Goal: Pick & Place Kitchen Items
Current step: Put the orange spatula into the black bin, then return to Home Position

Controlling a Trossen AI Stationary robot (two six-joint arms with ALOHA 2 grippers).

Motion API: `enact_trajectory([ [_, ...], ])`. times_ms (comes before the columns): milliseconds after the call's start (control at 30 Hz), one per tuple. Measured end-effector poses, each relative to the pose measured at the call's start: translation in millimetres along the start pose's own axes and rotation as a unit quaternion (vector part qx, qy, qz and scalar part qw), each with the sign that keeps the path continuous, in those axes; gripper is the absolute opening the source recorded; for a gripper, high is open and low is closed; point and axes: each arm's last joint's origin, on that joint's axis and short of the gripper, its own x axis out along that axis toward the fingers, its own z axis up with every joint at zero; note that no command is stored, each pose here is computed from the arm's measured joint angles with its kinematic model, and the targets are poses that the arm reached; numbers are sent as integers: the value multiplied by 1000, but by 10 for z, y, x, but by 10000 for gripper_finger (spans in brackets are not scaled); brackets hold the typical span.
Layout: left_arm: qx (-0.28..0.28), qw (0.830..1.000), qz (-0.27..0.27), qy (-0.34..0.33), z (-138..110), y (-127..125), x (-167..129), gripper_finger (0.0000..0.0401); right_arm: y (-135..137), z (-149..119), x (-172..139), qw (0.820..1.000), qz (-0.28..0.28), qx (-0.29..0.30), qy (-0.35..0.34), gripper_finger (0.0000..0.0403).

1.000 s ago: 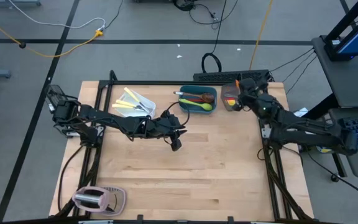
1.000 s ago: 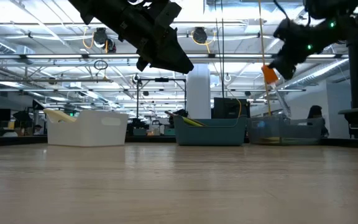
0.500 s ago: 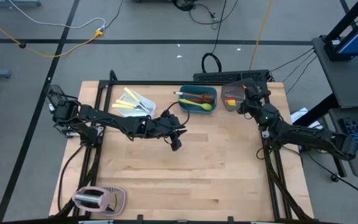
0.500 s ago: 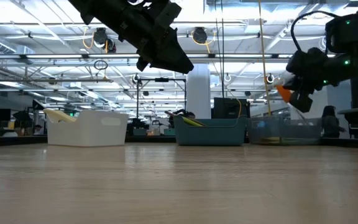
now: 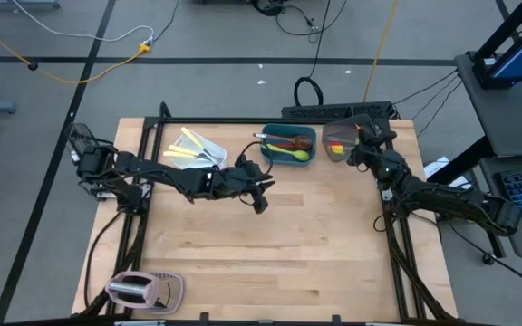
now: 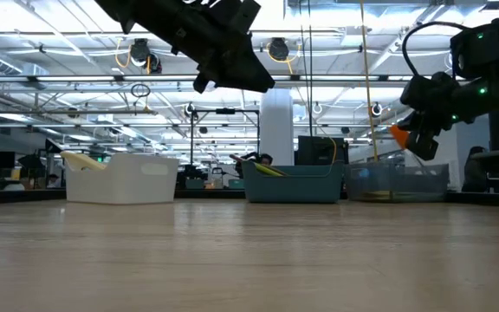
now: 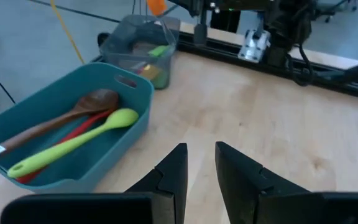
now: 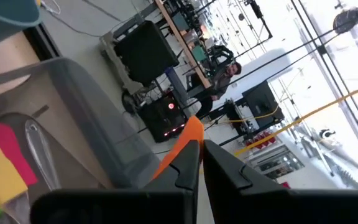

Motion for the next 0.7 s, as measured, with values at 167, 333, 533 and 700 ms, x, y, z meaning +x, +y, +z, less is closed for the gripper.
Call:
enact_trajectory([
  [167, -7, 1000, 12, -5, 28, 89, 31, 88, 0, 0, 0, 1000, 0, 23, 0, 27],
  [333, -14, 1000, 24, -6, 47, 175, 58, 88, 0, 0, 0, 1000, 0, 25, 0, 40],
  [533, -19, 999, 31, -7, 56, 224, 72, 88, 23, -17, 0, 1000, 10, 16, 7, 72],
  [700, -20, 999, 31, -7, 56, 225, 72, 88, 24, -17, 0, 1000, 10, 16, 7, 103],
])
